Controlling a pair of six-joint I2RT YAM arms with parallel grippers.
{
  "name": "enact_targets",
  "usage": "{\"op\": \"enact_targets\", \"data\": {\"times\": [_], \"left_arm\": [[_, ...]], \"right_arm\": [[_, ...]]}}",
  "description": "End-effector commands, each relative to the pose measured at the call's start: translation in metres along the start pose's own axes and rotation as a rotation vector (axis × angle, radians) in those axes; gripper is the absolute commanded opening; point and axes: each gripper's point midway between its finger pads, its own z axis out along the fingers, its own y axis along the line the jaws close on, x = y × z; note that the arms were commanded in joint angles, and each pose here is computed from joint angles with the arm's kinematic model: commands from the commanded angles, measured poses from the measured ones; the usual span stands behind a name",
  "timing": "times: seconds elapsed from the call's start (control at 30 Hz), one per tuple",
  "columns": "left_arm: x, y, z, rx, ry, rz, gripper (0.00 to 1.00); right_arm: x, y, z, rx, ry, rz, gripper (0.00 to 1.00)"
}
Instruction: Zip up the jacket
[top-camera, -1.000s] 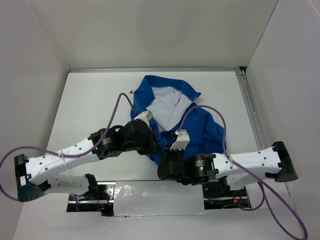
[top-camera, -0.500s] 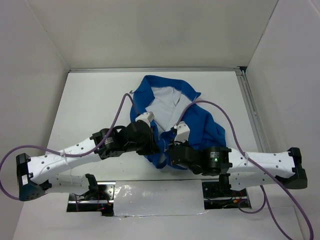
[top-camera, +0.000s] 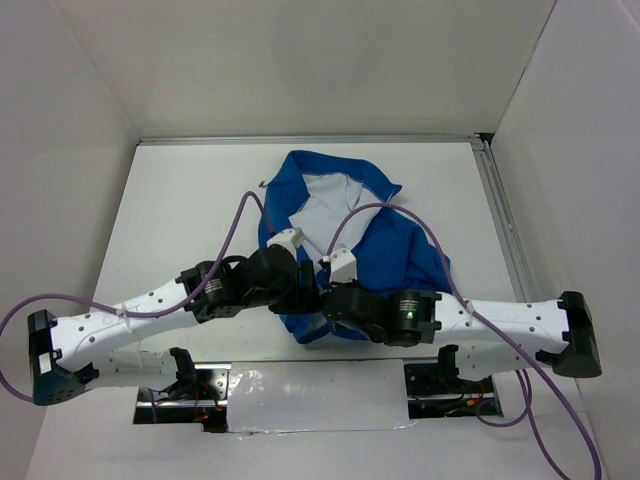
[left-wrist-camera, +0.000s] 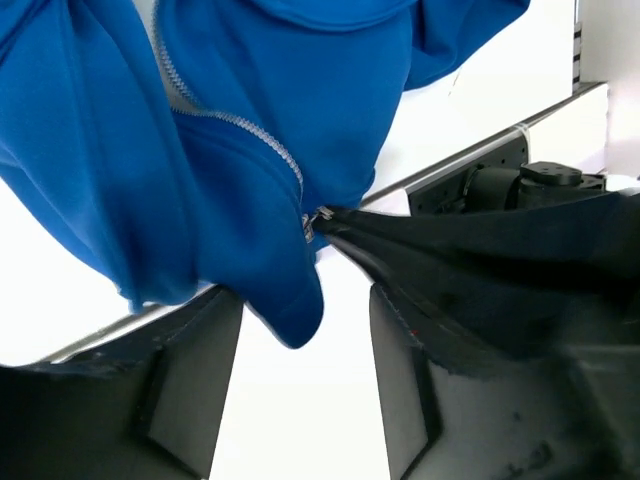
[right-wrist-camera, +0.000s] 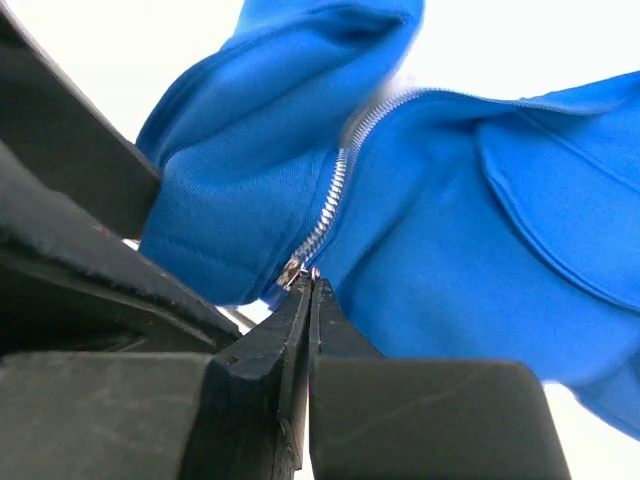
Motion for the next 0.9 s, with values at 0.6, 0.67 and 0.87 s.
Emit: {"op": "enact_targets", "data": {"times": [0.6, 0.67, 0.87], "left_arm": [[0.008, 0.001, -0.005, 0.099, -0.046, -0.2, 0.63], [0.004, 0.003, -0.005, 0.099, -0.071, -0.204, 0.61], [-0.002, -0.004, -0.012, 0.161, -0.11, -0.162, 0.26]], "right_arm": [[-0.033, 0.046, -0.031, -0.496, -0.083, 0.155, 0.0], [-0.033, 0.046, -0.031, -0.499, -0.081, 0.156, 0.0], [-0.036, 0.037, -0.021, -0.428, -0.078, 0.178, 0.0]]}}
